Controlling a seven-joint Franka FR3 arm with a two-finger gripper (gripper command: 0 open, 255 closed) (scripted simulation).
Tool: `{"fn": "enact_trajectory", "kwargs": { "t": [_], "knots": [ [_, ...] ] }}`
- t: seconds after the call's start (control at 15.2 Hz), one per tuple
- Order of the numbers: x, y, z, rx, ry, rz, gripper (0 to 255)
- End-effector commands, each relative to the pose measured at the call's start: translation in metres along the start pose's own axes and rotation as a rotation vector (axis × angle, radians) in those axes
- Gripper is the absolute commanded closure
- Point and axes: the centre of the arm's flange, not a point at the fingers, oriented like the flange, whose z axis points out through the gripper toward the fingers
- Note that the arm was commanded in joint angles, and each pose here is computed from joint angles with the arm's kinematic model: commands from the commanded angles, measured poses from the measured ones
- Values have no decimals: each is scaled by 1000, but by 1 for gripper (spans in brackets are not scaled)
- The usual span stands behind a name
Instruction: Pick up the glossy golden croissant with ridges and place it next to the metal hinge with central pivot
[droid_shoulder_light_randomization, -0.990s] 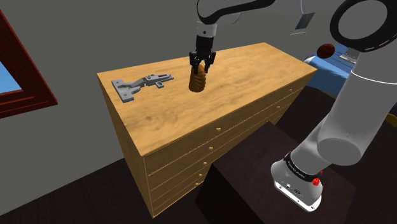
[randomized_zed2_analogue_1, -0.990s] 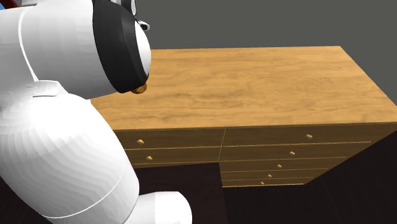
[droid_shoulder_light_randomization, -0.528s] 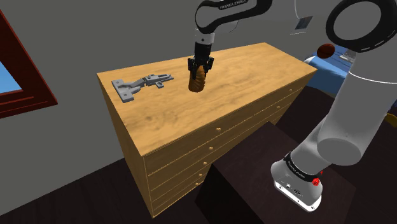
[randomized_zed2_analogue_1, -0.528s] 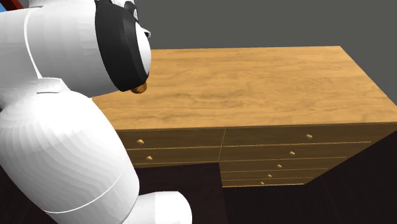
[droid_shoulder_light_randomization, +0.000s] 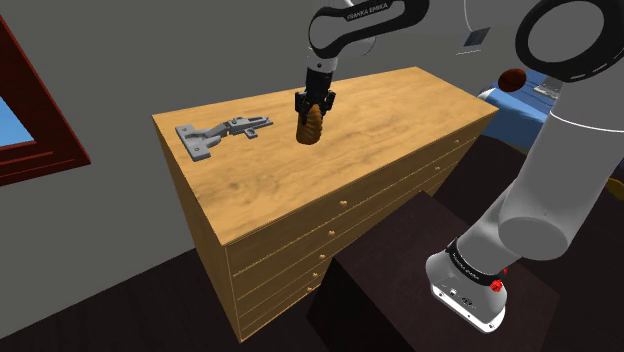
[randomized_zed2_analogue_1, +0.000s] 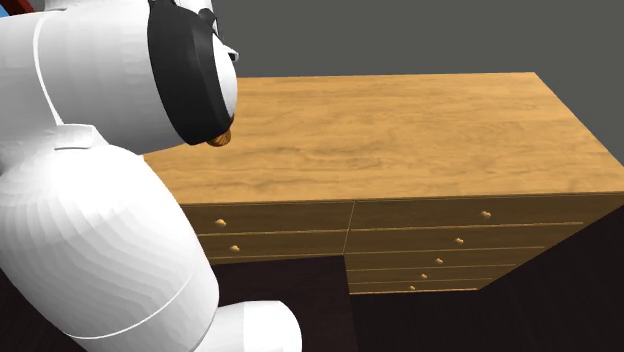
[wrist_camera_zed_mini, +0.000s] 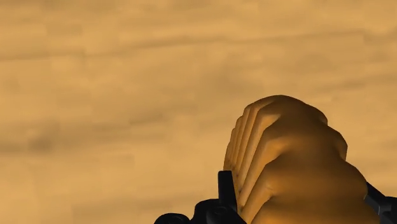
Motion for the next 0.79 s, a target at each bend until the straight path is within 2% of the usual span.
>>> {"fn": "enact_trajectory", "kwargs": {
  "t": [0.0, 0.26, 0.33, 0.66, 0.73],
  "knots": [
    [3, 2, 34, -14, -64, 5, 255],
    [3, 2, 34, -14, -64, 5, 255],
    [-2, 5, 26, -14, -65, 5, 0],
    [3, 2, 34, -14, -64, 5, 0],
    [4, 2, 21, -14, -64, 5, 0]
  ]
}}
